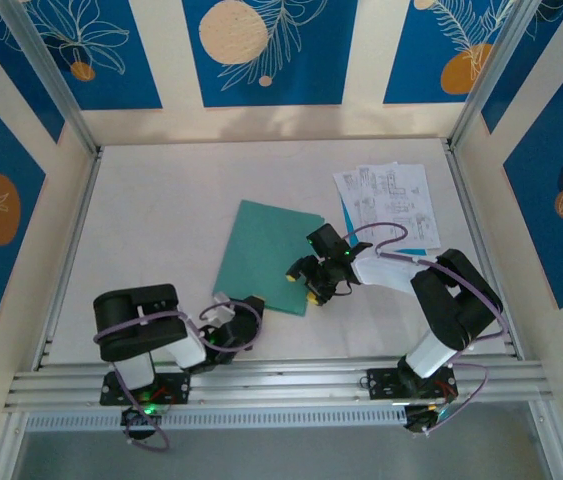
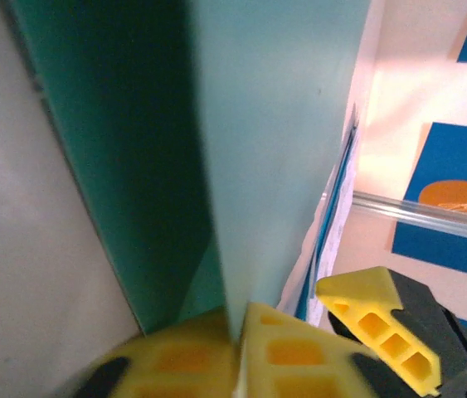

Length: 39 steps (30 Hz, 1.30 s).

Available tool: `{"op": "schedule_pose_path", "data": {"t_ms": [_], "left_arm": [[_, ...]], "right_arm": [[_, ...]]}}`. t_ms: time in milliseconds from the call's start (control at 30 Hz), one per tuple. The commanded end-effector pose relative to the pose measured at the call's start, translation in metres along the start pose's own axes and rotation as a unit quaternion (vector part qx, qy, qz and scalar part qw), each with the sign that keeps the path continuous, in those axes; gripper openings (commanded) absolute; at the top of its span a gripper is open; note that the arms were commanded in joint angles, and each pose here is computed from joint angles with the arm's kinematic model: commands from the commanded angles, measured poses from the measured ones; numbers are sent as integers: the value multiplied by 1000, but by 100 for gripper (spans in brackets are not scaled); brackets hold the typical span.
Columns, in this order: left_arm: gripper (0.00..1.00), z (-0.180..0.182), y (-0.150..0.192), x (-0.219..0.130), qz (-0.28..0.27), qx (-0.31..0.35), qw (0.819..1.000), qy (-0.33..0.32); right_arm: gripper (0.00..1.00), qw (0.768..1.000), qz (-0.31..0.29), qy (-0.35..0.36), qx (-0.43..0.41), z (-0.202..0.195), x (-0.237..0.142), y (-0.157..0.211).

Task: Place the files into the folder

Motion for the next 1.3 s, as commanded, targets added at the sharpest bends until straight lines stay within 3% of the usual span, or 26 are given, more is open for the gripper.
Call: {"op": "schedule_pose_path", "data": {"t_ms": [0,433,567,700,867,933,1000,1033,1100,1167,1267], "left_arm": [[0,-8,9,3,27,-7,1000,8],[0,-43,11,-13,42,11,999,9],[0,-43,11,-15,46,16,999,3],[0,-41,12,-14,50,16,999,2],[0,-41,13,-14,57,23,998,-1],[0,-43,14,-16,60,32,998,-1],[0,-45,13,-18,64,43,997,-5],[1,-48,13,-20,68,54,996,-7],[16,-52,14,-25,80,82,993,-20],[39,-57,15,-32,99,120,987,-42],[62,-66,8,-49,117,234,960,-99]], "right_arm": [[69,998,-3,60,12,-34,12,-4],[68,1000,-6,-18,-21,-10,-19,-4],[63,999,-8,-36,-20,-6,-26,-3],[50,998,-22,-59,-23,-2,-41,-2],[25,997,-31,-70,-19,0,-54,0],[9,997,-33,-69,-15,0,-56,0],[0,997,-31,-64,-13,0,-56,1],[0,998,-31,-61,-12,1,-57,1],[0,998,-30,-59,-12,3,-58,3],[0,998,-31,-58,-10,5,-60,3],[0,998,-34,-59,-9,10,-65,4]]}}
Point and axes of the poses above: each hand's point on the last joint's axis, 136 mm out from that joint toward the fingers, its own x axis out along the fingers, its own z axis along the line the jaws close on, y = z × x, the point moved 6 cm from there along -x, back along the fingers, and after that the axes turned 11 degrees about x, right-handed, at the moved point
